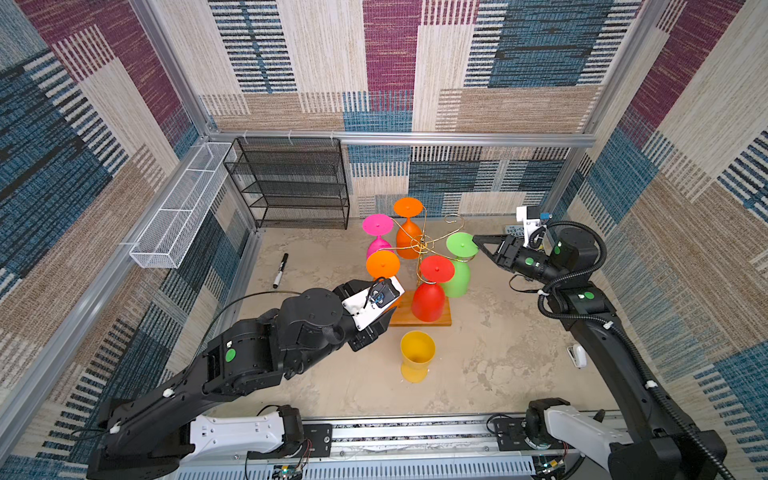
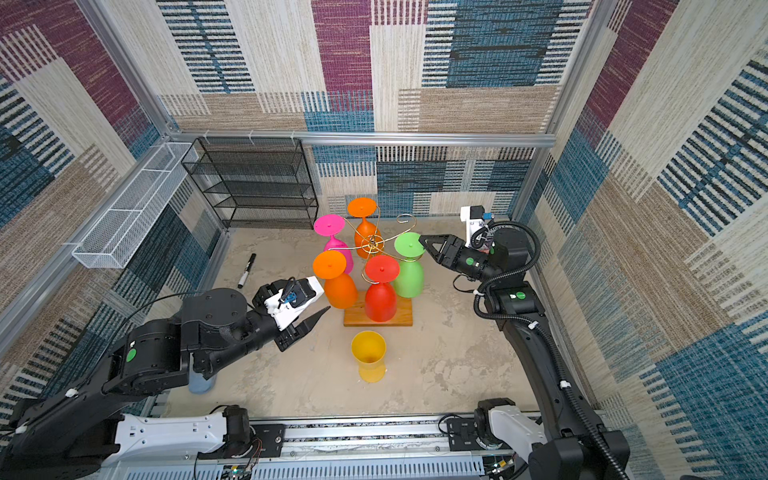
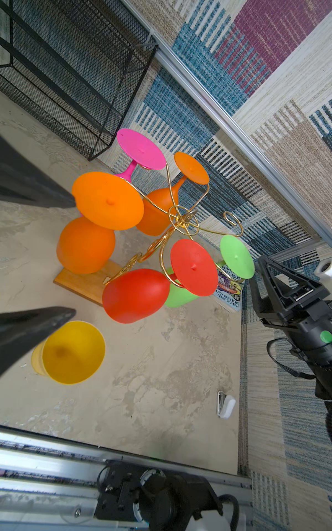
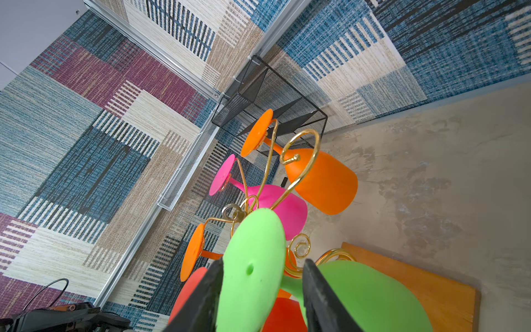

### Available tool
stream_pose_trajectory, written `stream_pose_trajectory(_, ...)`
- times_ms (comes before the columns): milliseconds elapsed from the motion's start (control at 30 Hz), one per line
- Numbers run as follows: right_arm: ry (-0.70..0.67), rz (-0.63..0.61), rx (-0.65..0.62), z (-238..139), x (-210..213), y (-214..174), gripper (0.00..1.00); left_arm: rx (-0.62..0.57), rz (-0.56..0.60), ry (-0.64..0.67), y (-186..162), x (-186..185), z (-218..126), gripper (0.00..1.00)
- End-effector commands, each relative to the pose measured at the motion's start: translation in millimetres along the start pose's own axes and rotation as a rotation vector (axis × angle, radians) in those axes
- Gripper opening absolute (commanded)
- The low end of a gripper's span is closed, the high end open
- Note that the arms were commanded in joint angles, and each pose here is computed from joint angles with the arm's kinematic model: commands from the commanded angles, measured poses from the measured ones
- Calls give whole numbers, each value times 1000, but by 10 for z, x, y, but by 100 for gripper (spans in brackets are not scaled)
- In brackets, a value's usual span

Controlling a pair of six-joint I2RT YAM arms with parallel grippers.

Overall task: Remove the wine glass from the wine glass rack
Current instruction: 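Close the right gripper on the green glass's foot at the rack top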

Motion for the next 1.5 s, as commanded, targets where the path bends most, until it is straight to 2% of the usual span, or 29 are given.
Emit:
stream_pose_trajectory(0,43,-18,9,16,77,14,41,-31,2,16,31,25,-8,58)
stream_pose_trajectory(567,19,-2,41,94,52,10,17,-31,7,17,1,21,-25,58)
stream_pose_trajectory(933,93,31,64,89,167,33,1,-34,16,16,6,25,-26,58)
stream_pose_trajectory(1467,124,35,50,-18,301,58,0,-26,12,10,-49,2,-34,57)
Point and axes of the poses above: each gripper's point midway between its finger pads, its own z axis out along the fingers, its own x axis along the line the jaws close on, y = z × x, the point moved 10 cm from there along -z, back along the fingers, and after that the axes turned 11 degrees about z, right-handed, at the moved point
